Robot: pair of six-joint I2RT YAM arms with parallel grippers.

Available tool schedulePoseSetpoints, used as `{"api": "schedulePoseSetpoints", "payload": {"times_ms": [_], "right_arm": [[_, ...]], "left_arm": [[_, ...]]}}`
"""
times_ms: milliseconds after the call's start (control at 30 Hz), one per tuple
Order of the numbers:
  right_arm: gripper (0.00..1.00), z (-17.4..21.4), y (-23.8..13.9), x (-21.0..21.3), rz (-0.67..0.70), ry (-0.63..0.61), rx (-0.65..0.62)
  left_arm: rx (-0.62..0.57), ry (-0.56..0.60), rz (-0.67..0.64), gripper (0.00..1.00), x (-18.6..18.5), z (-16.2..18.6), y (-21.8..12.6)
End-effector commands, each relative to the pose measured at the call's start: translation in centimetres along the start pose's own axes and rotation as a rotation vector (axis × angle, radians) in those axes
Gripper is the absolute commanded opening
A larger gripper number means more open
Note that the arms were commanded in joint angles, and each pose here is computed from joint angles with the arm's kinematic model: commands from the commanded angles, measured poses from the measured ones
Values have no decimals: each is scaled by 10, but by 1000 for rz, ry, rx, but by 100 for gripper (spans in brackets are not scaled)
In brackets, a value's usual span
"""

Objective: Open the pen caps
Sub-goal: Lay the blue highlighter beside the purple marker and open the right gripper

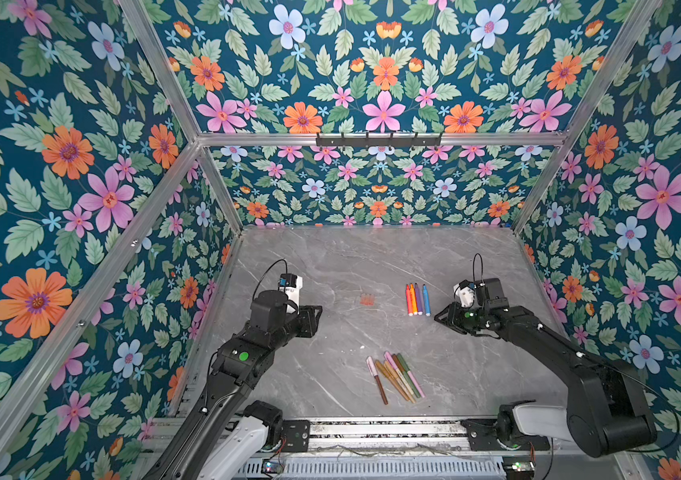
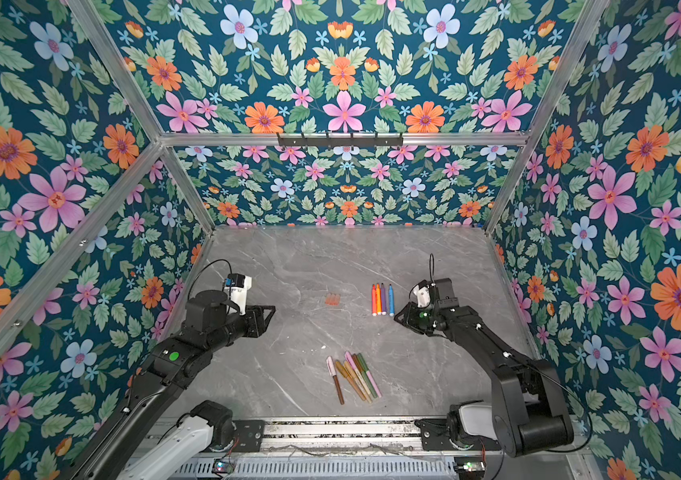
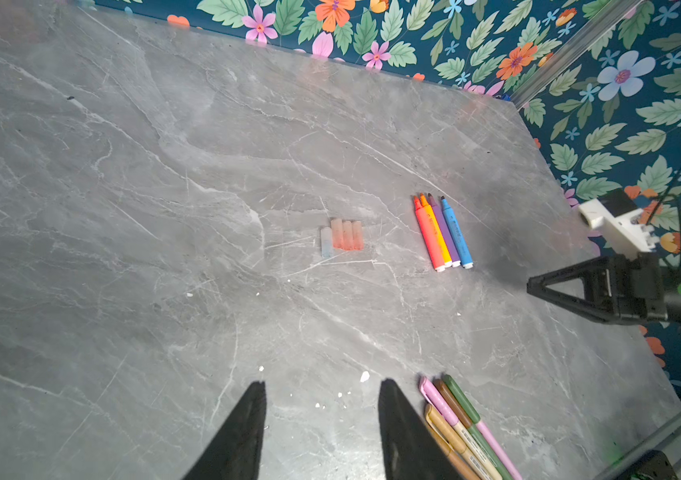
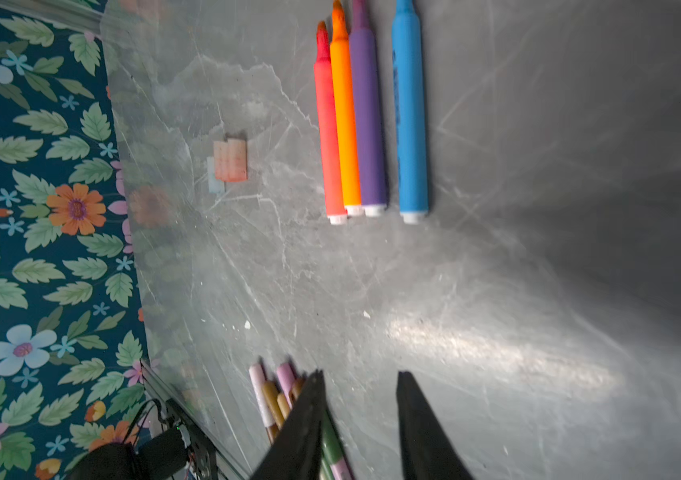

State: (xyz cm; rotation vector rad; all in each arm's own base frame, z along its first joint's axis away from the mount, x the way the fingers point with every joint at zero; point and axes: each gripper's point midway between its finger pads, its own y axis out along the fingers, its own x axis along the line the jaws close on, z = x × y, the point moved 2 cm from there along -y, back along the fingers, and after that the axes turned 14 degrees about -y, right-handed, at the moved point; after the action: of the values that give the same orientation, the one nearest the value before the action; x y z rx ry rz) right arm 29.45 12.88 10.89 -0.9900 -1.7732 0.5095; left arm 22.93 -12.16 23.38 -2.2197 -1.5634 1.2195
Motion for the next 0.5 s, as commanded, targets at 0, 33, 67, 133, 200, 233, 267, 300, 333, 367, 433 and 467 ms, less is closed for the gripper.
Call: {"api": "schedulePoseSetpoints", "payload": {"times_ms": [0,33,67,133,200,233,267,300,333,367,433,467], "right_arm": [[3,-15,9,-1,13,23,26],[1,-22,14,-3,14,32,30],[1,-28,21,-6,23,41,36],[1,-40,32,-13,46,60,44],[1,-48,46,-24,71,84,58],[0,-52,55,-28,75,96,65],[0,-55,63,-32,74,100,72],[0,-58,70,-34,70,106,81],[0,-60,77,-38,72,113,92],[0,-61,83,-41,78,121,98],[0,-62,89,-46,89,130,97],[0,-63,89,-47,89,127,91]], "left_arm": [[-6,3,4,47,-1,-2,1],[-2,4,7,47,-2,-2,2],[-2,6,10,47,-2,-2,2],[0,6,10,47,-2,-1,2],[-8,5,5,47,-1,-3,1],[-7,5,3,47,-1,-2,2],[-7,5,2,47,-1,-2,2],[-9,4,2,48,-1,-2,2],[-8,5,-1,48,0,-2,2],[-7,5,-4,48,0,-3,3],[-3,6,-7,48,1,-2,3],[-6,5,-4,48,0,-2,3]]}}
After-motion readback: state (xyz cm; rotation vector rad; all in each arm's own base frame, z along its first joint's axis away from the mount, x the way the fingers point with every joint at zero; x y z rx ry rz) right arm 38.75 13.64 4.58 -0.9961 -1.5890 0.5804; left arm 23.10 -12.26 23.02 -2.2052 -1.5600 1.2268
